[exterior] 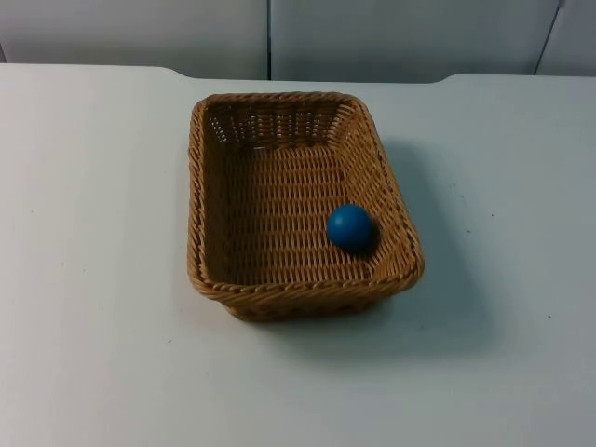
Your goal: Pick up the basket with the left hand and place the ball into the basket with the right hand.
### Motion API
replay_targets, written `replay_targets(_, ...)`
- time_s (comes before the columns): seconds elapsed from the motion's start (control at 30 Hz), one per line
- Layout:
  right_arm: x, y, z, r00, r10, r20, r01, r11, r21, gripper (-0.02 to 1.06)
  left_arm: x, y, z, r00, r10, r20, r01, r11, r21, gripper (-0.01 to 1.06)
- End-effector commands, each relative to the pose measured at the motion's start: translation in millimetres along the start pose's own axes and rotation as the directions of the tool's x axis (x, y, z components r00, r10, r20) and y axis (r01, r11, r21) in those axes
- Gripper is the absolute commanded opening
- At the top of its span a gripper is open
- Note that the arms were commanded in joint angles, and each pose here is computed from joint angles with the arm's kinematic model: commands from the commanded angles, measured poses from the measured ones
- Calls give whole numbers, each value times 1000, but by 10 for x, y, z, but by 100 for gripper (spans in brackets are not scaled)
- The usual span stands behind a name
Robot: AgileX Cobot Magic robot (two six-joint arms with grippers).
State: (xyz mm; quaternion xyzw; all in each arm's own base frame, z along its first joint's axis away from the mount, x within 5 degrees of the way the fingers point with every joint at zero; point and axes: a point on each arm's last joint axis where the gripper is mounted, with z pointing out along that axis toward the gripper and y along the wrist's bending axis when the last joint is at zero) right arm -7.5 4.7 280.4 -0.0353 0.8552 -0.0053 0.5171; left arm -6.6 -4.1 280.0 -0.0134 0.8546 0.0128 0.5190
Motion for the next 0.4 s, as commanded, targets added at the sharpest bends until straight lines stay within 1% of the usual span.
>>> replay_targets(0.0,8,1,7,1000,-1,5,1,1000,-1,100,5,-5,-1,1000,-4,3,4,1000,4,105)
replay_targets(0.07,8,1,7,1000,-1,5,1,1000,-1,100,5,-5,-1,1000,-4,3,4,1000,4,105)
replay_targets(0.13,8,1,7,1000,-1,5,1,1000,-1,100,5,-3,-2,1000,10,3,-10,999,31,105)
replay_targets(0.2,8,1,7,1000,-1,5,1,1000,-1,100,6,2,-4,999,37,5,-37,996,83,105)
replay_targets(0.3,8,1,7,1000,-1,5,1,1000,-1,100,7,2,-4,999,39,5,-39,995,87,105)
replay_targets(0.37,8,1,7,1000,-1,5,1,1000,-1,100,6,0,-4,1000,29,4,-29,997,67,105)
